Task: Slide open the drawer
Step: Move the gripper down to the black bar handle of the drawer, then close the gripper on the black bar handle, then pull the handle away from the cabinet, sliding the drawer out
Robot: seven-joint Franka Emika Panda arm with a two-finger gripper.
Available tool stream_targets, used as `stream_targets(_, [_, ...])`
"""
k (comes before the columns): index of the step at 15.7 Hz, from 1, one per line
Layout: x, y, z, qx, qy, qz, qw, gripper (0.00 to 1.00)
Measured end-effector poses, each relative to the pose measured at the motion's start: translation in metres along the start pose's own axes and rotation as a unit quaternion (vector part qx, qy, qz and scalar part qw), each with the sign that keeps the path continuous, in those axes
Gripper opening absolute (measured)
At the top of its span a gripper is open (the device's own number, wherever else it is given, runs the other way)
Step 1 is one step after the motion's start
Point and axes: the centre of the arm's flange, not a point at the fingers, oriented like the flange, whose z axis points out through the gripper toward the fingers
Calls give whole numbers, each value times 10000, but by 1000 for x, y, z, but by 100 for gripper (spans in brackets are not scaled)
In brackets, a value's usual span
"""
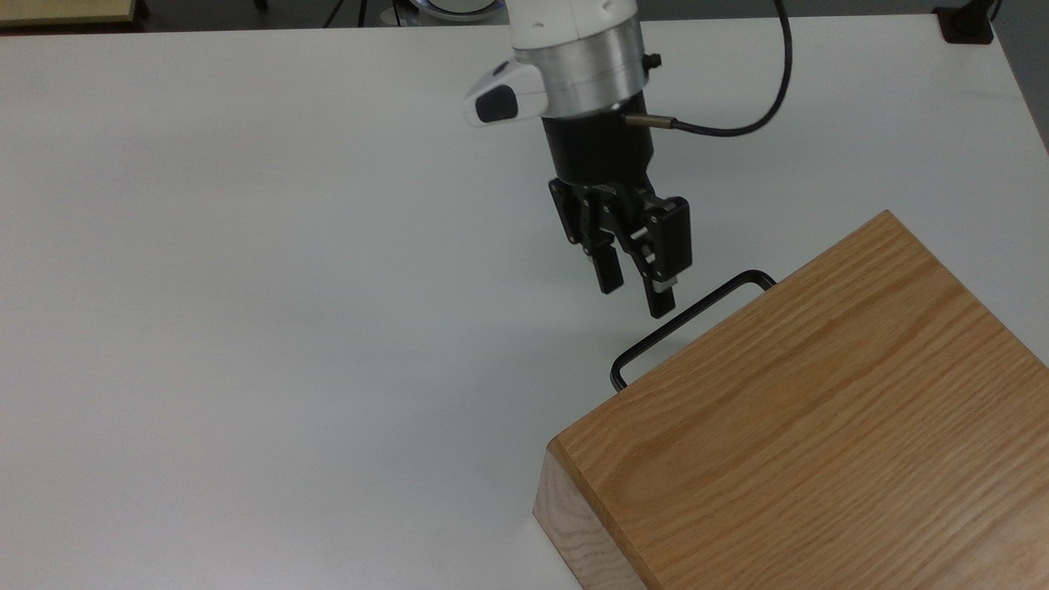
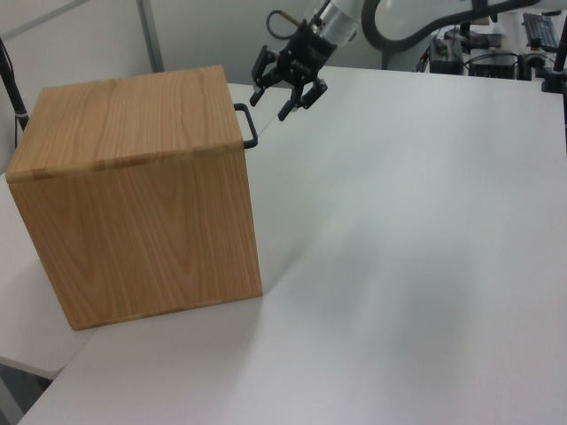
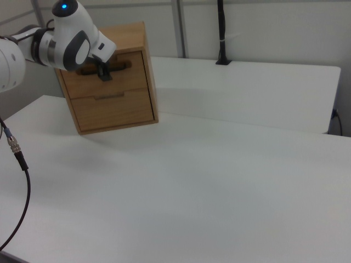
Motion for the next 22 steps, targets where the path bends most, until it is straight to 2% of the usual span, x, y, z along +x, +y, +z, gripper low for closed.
stream_targets(3, [-8,-3,8,82,6,-40,10000,64])
stream_targets(5, [-12,-7,8,141,12,-67,9999,51])
stream_targets(6, [-14,-8,8,186,27,-81,9998,51])
stream_targets(8, [-19,-10,11,217,23,-100,9997,35])
stream_targets(18, [-25,-11,25,325,46,-125,9994,33])
stream_targets(19, [-24,-11,24,335,52,-123,9993,31])
stream_targets(20, [-23,-12,24,338,57,-119,9993,21])
stream_targets(21, [-22,-11,24,328,54,-44,9994,16])
stream_targets(22, [-22,-11,24,328,54,-24,9994,16])
